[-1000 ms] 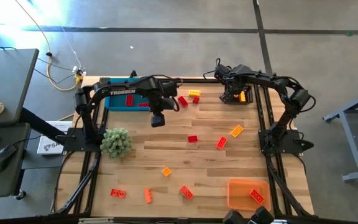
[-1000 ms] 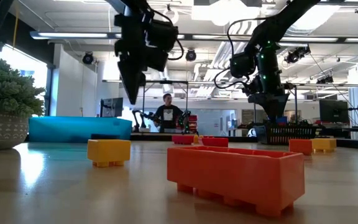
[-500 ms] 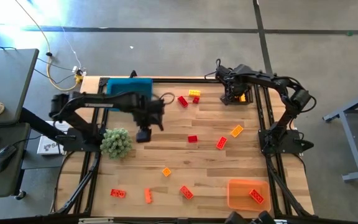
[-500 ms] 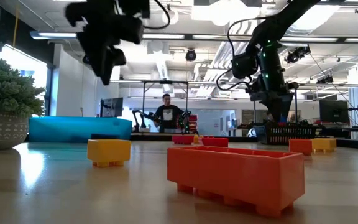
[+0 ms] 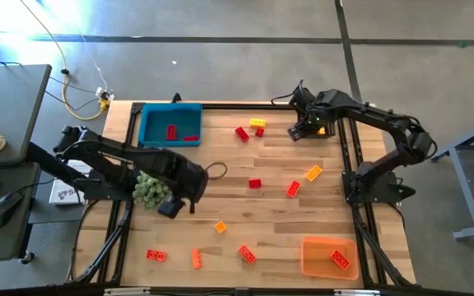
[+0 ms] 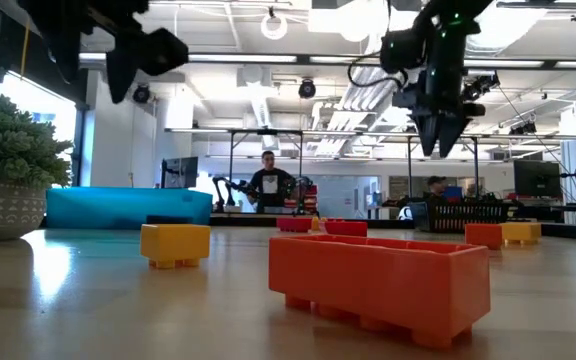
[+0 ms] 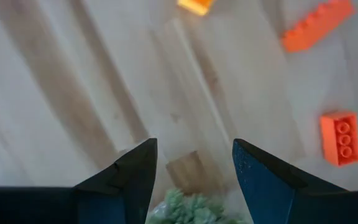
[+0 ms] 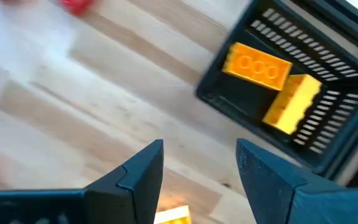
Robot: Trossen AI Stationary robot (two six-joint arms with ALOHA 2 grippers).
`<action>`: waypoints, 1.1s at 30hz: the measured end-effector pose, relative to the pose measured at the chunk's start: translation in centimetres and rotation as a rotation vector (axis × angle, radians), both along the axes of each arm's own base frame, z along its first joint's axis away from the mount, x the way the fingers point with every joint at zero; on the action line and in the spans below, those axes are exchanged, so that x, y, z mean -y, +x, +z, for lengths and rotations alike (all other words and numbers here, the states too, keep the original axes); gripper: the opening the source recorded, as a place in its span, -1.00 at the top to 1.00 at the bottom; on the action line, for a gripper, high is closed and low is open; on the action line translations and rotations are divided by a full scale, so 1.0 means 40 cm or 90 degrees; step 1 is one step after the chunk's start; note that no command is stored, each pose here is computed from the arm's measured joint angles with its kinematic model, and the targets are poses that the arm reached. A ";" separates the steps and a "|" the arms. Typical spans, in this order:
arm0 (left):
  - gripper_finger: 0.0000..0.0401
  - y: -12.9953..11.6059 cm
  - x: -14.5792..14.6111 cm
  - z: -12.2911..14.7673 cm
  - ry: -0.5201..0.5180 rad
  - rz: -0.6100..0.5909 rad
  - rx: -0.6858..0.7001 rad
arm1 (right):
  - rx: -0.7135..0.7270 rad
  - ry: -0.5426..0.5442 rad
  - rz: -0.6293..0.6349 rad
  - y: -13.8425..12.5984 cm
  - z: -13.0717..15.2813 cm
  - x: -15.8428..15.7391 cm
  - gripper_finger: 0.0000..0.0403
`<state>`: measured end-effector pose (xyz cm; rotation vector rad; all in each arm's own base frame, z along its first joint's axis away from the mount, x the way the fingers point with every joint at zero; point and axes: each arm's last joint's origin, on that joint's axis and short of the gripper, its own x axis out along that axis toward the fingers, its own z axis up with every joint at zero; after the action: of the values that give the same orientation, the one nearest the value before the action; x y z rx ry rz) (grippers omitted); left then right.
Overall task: Sort & place blocks by color
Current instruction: Put the orange game piece into the orange bin
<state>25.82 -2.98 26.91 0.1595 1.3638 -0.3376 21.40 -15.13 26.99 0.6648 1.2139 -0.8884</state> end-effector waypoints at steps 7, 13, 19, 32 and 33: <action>0.01 0.007 0.087 0.005 -0.003 -0.115 0.065 | 0.045 -0.018 0.029 0.023 0.028 -0.061 0.06; 0.01 0.011 0.150 0.011 -0.004 -0.216 0.130 | 0.056 -0.023 0.077 0.048 0.029 -0.100 0.06; 0.01 0.034 0.201 0.011 -0.026 -0.229 0.202 | 0.063 -0.010 0.113 0.063 0.029 -0.131 0.06; 0.01 0.066 0.314 -0.099 -0.018 -0.339 0.156 | 0.077 -0.001 0.109 0.080 0.029 -0.176 0.06; 0.01 0.068 0.323 -0.107 -0.015 -0.356 0.157 | 0.078 0.000 0.106 0.081 0.029 -0.177 0.06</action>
<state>28.53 -15.89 22.64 0.5493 1.0527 -0.7749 24.64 -8.05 28.17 0.6008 1.1414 -0.6993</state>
